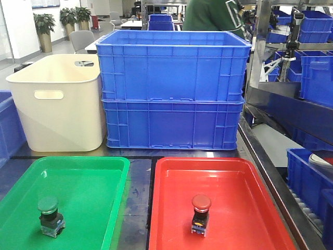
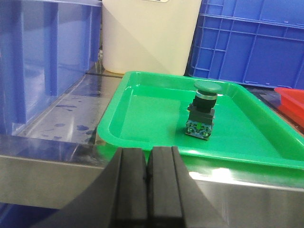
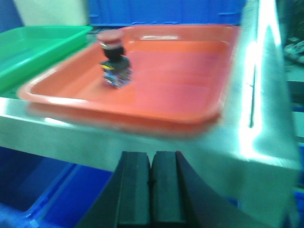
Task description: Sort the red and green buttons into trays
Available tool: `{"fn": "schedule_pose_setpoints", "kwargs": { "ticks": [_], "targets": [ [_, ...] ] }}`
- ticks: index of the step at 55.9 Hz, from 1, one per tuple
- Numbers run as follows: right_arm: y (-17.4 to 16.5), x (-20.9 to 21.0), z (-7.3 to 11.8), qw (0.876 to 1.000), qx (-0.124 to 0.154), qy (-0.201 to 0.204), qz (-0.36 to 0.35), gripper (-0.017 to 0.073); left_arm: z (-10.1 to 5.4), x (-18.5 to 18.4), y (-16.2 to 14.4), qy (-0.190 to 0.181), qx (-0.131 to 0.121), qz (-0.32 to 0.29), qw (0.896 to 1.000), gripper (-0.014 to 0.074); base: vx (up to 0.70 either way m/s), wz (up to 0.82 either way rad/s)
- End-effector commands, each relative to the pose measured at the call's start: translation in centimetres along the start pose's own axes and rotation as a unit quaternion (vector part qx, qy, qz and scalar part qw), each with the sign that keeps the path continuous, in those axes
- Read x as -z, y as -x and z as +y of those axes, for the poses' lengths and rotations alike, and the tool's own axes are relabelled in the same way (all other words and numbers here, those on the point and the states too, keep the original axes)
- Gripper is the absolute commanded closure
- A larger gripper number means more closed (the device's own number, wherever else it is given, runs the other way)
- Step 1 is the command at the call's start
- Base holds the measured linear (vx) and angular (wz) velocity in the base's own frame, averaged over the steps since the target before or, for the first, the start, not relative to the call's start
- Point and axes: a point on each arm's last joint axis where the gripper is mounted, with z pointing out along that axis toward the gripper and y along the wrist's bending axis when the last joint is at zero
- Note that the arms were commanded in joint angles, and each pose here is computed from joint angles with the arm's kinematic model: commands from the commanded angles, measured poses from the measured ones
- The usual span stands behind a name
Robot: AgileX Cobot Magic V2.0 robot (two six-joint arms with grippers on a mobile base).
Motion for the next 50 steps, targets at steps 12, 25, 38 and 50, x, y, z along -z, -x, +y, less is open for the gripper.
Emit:
{"fn": "schedule_pose_setpoints", "kwargs": {
  "ticks": [12, 25, 38, 50],
  "targets": [
    [0.05, 1.37, -1.31, 0.987, 0.039, -0.110, -0.109, 0.0570, -0.34, 0.31, 1.57, -0.014, -0.002, -0.055, 0.998, 0.0599, 0.00, 0.00],
    [0.03, 1.37, -1.29, 0.988, 0.021, -0.107, -0.110, 0.0568, -0.33, 0.30, 1.55, -0.014, -0.002, -0.054, 0.998, 0.0599, 0.00, 0.00],
    [0.01, 1.36, -1.30, 0.988, 0.021, -0.107, -0.109, 0.0567, -0.33, 0.30, 1.55, -0.014, -0.002, -0.054, 0.998, 0.0599, 0.00, 0.00],
    [0.01, 1.36, -1.30, 0.988, 0.021, -0.107, -0.109, 0.0567, -0.33, 0.30, 1.55, -0.014, -0.002, -0.054, 0.998, 0.0599, 0.00, 0.00]
  ]
}}
